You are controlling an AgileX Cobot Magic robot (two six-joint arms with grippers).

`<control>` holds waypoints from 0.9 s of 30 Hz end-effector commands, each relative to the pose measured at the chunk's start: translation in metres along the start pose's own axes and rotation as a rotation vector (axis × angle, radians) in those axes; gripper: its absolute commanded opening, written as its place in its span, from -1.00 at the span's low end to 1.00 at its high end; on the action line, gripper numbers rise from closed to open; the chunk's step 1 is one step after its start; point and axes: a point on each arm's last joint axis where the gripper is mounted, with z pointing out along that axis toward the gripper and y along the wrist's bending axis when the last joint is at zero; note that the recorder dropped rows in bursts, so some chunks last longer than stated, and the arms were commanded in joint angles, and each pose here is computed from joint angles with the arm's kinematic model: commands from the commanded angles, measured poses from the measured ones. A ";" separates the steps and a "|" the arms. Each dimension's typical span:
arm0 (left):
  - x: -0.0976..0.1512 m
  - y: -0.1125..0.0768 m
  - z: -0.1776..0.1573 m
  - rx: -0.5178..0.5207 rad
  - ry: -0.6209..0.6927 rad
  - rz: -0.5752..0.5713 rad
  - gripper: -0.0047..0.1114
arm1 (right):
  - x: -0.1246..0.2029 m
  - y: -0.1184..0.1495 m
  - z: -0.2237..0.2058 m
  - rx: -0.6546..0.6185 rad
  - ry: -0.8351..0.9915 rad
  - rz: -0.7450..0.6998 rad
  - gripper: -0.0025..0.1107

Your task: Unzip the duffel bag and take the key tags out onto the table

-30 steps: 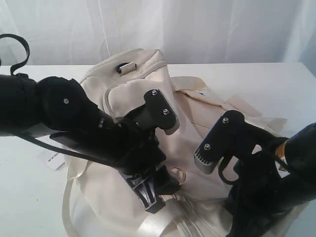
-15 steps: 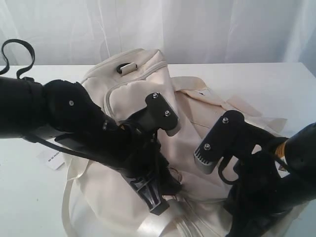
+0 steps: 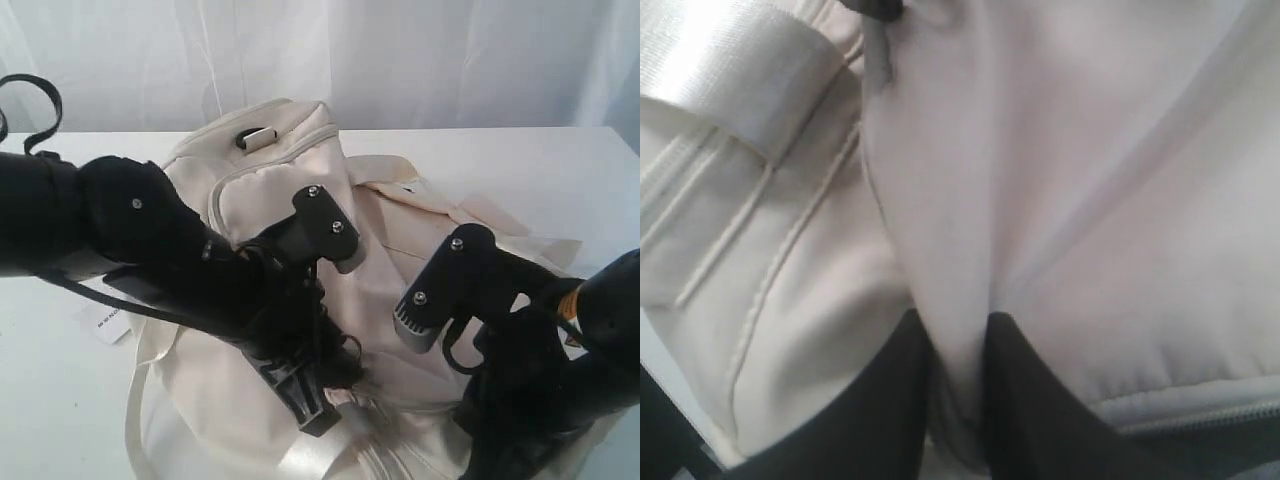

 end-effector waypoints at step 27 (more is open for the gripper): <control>0.000 0.014 -0.082 -0.175 -0.036 0.071 -0.92 | 0.010 -0.013 -0.001 0.144 0.074 0.067 -0.96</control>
